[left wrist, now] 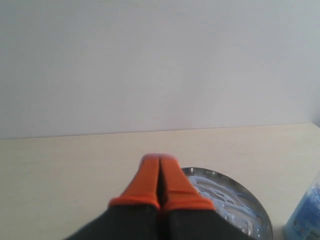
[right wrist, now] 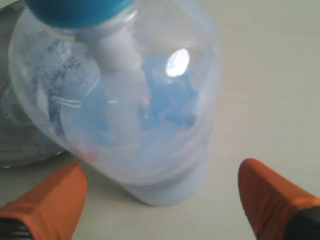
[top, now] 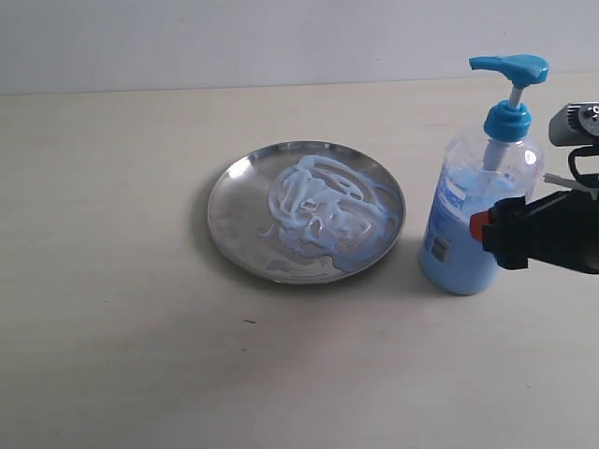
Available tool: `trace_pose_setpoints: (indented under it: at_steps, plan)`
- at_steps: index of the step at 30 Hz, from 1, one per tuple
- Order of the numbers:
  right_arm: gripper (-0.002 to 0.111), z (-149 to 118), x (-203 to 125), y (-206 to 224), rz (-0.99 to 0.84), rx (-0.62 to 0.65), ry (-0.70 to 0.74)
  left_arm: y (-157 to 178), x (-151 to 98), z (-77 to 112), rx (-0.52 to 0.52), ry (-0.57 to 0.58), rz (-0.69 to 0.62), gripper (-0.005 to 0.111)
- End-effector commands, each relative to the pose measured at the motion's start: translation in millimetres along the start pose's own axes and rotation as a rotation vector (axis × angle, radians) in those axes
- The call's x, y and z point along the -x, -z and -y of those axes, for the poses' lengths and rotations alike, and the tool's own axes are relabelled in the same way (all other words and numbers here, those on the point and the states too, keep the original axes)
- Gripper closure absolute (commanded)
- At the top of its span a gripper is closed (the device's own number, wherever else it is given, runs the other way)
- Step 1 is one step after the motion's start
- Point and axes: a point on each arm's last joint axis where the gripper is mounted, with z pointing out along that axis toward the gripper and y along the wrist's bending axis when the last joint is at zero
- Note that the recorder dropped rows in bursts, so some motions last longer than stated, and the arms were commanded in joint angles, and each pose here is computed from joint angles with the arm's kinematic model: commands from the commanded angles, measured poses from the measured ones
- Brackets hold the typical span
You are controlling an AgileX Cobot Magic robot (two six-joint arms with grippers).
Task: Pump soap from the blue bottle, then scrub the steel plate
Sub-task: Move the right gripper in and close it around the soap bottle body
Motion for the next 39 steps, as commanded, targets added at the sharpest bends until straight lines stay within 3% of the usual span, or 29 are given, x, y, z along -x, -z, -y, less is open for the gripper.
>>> trace_pose_setpoints:
  at_steps: [1, 12, 19, 31, 35, 39]
  plan:
    - [0.025, -8, -4, -1, 0.057, -0.016, 0.049, -2, -1, 0.7, -0.006, 0.008, -0.007, 0.107]
    - [0.017, -8, -7, -19, 0.109, -0.09, 0.066, -2, -1, 0.7, -0.006, 0.008, -0.007, 0.107]
    - [0.017, -16, -4, -34, 0.191, -0.012, 0.046, -2, -1, 0.7, -0.006, 0.008, -0.007, 0.107]
    - [0.018, -11, -9, -60, 0.259, -0.065, 0.041, -2, -1, 0.7, -0.006, 0.008, -0.007, 0.107]
    - [0.023, -9, -6, -62, 0.311, -0.081, 0.038, -2, -1, 0.7, -0.006, 0.008, -0.007, 0.107]
    - [0.036, -8, -7, -66, 0.331, -0.096, 0.037, -2, -1, 0.7, -0.006, 0.008, -0.007, 0.107]
